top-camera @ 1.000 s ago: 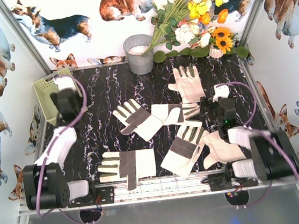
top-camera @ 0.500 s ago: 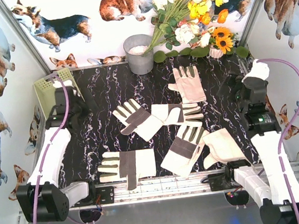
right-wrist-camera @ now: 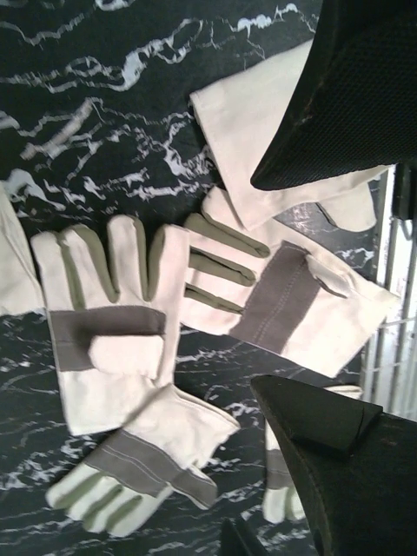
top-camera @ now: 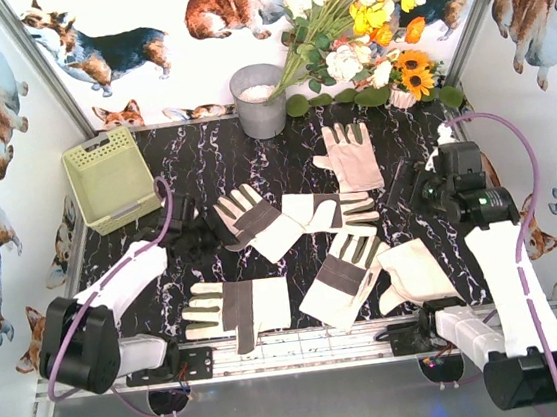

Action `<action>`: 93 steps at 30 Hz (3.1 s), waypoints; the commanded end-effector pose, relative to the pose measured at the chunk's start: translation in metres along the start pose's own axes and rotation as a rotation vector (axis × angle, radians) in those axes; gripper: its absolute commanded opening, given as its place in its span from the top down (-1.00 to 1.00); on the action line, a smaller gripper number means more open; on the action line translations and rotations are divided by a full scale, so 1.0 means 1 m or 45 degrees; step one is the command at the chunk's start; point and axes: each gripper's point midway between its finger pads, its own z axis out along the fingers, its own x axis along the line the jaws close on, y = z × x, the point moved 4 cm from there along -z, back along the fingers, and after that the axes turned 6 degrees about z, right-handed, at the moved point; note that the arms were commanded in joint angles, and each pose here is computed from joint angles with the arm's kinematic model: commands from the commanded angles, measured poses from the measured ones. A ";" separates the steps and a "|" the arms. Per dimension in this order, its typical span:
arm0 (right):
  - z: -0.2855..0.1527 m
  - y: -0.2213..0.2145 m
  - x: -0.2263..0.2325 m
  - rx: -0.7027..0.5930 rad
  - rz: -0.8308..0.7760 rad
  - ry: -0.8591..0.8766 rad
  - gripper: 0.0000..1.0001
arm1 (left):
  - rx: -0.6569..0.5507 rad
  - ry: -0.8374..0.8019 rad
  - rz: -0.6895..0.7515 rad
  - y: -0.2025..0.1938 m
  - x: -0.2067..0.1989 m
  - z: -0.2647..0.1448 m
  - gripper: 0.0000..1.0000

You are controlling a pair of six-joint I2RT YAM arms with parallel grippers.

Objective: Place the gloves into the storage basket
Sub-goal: Move the glove to the center of the board.

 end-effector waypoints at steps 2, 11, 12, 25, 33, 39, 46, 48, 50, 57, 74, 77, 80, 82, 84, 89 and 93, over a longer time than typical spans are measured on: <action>-0.012 0.009 0.025 0.029 -0.042 0.164 -0.77 | -0.035 -0.027 -0.169 0.000 -0.007 0.018 -0.43; 0.000 0.005 0.028 0.097 -0.030 0.191 -0.75 | -0.029 0.004 -0.266 0.004 -0.002 0.052 0.19; 0.001 0.005 0.028 0.098 -0.031 0.193 -0.75 | -0.028 0.016 -0.269 0.004 -0.001 0.054 0.24; 0.027 0.002 0.057 0.212 -0.238 0.194 -0.73 | -0.058 0.279 -0.088 0.036 0.019 0.040 1.00; 0.062 -0.011 0.100 0.349 -0.370 0.234 -0.71 | 0.011 0.381 -0.033 0.054 0.072 0.020 1.00; 0.091 -0.033 0.144 0.486 -0.329 0.315 -0.69 | -0.005 0.321 0.048 0.067 0.063 0.008 -0.03; 0.138 -0.064 0.195 0.734 -0.263 0.429 -0.35 | -0.171 0.098 -0.132 0.059 0.040 -0.009 -0.32; 0.154 -0.071 0.208 0.766 -0.256 0.431 -0.23 | -0.181 0.014 -0.203 0.049 0.037 -0.006 -0.32; 0.171 -0.079 0.222 0.792 -0.227 0.473 -0.12 | -0.198 -0.069 -0.249 0.047 0.030 -0.006 -0.32; 0.215 -0.108 0.252 0.934 -0.181 0.551 0.02 | -0.170 -0.058 -0.288 0.044 0.033 0.002 -0.30; 0.264 -0.137 0.248 1.001 -0.207 0.512 0.05 | -0.024 0.052 -0.257 0.032 0.054 0.035 -0.10; 0.268 -0.141 0.246 1.018 -0.213 0.503 0.05 | 0.004 0.060 -0.258 0.031 0.057 0.043 -0.03; 0.272 -0.147 0.245 1.051 -0.178 0.507 0.13 | 0.020 0.079 -0.250 0.031 0.060 0.047 0.05; 0.271 -0.149 0.246 1.062 -0.165 0.513 0.26 | 0.022 0.094 -0.243 0.033 0.061 0.049 0.06; 0.269 -0.150 0.244 1.067 -0.161 0.515 0.46 | 0.025 0.103 -0.230 0.035 0.061 0.051 0.09; 0.258 -0.154 0.234 1.067 -0.137 0.501 0.83 | 0.032 0.097 -0.190 0.051 0.055 0.058 0.18; 0.241 -0.153 0.218 1.013 -0.121 0.427 0.97 | 0.048 0.081 -0.169 0.052 0.050 0.061 0.21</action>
